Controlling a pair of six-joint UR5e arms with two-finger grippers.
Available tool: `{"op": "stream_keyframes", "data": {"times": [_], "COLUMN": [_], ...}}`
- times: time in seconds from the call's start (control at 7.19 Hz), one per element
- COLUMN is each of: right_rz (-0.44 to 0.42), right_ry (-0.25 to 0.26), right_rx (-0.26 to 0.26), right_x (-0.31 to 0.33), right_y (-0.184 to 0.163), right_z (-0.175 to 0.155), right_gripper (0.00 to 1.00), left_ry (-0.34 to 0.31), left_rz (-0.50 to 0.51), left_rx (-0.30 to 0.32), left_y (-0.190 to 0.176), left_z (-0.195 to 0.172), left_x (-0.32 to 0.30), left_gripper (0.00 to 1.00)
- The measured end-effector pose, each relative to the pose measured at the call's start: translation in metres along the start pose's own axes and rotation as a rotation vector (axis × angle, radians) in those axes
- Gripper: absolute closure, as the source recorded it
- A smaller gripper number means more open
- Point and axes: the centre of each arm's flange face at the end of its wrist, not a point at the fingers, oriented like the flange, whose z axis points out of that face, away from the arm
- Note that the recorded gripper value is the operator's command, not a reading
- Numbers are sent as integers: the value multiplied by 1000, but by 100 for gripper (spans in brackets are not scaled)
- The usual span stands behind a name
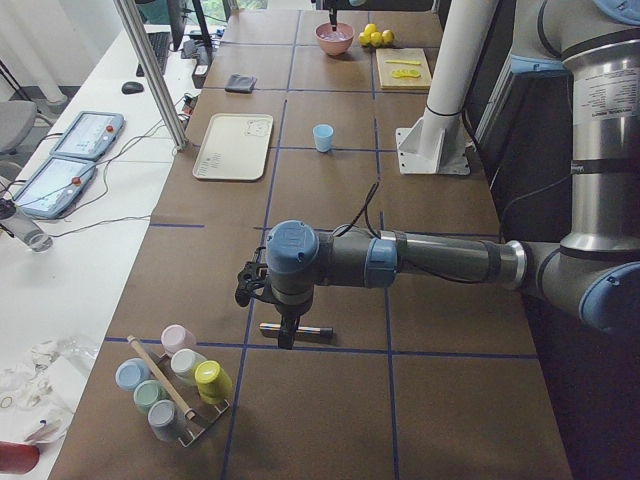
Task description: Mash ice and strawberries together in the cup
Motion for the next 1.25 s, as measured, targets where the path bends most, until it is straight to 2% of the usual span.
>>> {"op": "stream_keyframes", "data": {"times": [1.25], "right_rz": [8], "right_ry": [11], "right_rx": [-38], "right_x": [6], "right_y": [1], "right_z": [18], "right_gripper": [49], "left_ry": [0], "left_rz": [2], "left_rx": [1], "left_y": [0], "left_z": [-1], "left_x": [1], "left_gripper": [0]}}
